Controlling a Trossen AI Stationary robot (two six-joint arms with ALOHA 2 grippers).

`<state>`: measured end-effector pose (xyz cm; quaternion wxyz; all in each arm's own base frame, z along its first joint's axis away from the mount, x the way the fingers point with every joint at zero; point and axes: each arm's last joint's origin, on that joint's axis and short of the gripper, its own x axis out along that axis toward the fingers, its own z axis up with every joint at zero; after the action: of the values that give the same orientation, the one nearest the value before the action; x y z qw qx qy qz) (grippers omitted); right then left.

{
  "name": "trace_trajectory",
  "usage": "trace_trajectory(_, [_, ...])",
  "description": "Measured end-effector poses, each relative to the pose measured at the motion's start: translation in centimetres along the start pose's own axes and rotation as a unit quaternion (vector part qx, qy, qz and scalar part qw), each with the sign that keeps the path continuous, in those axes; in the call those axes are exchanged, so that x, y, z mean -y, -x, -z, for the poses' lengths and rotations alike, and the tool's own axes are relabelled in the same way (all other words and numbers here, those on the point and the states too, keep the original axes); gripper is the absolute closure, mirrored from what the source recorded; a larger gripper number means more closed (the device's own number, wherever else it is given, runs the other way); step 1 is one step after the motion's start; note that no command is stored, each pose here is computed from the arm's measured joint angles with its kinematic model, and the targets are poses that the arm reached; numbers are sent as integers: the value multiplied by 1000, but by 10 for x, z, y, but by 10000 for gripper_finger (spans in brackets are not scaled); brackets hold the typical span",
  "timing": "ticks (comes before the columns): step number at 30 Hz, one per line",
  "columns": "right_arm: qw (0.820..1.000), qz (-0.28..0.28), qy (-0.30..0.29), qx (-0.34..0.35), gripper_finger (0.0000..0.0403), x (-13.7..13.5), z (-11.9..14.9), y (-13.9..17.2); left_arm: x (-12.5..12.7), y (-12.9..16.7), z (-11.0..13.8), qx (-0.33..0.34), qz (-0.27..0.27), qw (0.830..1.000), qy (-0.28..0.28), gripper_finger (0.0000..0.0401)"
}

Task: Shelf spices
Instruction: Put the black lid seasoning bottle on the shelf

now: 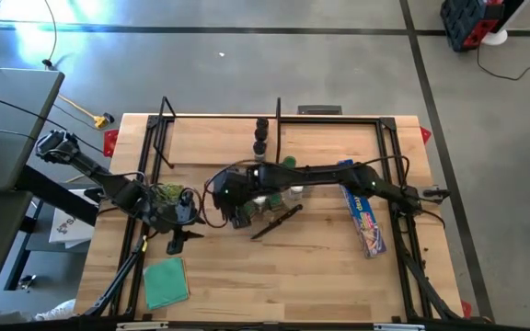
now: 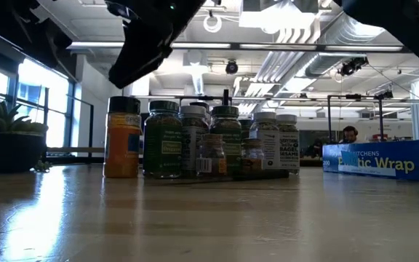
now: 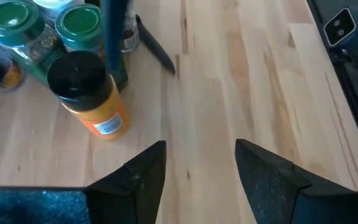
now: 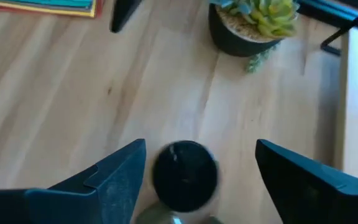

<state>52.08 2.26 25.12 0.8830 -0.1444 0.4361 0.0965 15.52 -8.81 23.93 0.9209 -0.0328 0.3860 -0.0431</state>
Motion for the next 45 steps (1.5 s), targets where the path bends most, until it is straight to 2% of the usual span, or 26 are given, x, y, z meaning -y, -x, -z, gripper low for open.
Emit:
trace_trajectory(3, [999,-19,41,4,88,10,4,0,0,0,0,7,-13,1000,-2,212])
trace_trajectory(8, [995,-73,59,20,88,26,12,1,0,0,0,10,-18,1000,-3,212])
trace_trajectory(14, [990,-107,88,10,89,27,23,-11,0,0,0,12,-23,1000,-8,212])
trace_trajectory(24, [982,-115,147,21,89,17,34,-34,0,0,0,13,-27,999,-16,212])
trace_trajectory(28, [982,-115,149,17,90,15,39,-40,-1,0,0,13,-27,999,-16,212])
trace_trajectory(32, [982,-114,151,17,116,15,40,-41,0,0,0,13,-27,999,-16,212])
trace_trajectory(38, [983,-107,147,14,202,15,39,-42,0,0,0,13,-27,999,-18,212])
trace_trajectory(42, [988,-98,119,14,206,14,33,-37,-1,1,1,9,-28,999,-22,212])
trace_trajectory(45, [992,-70,104,34,206,15,15,-20,-1,1,1,7,-29,999,-23,212])
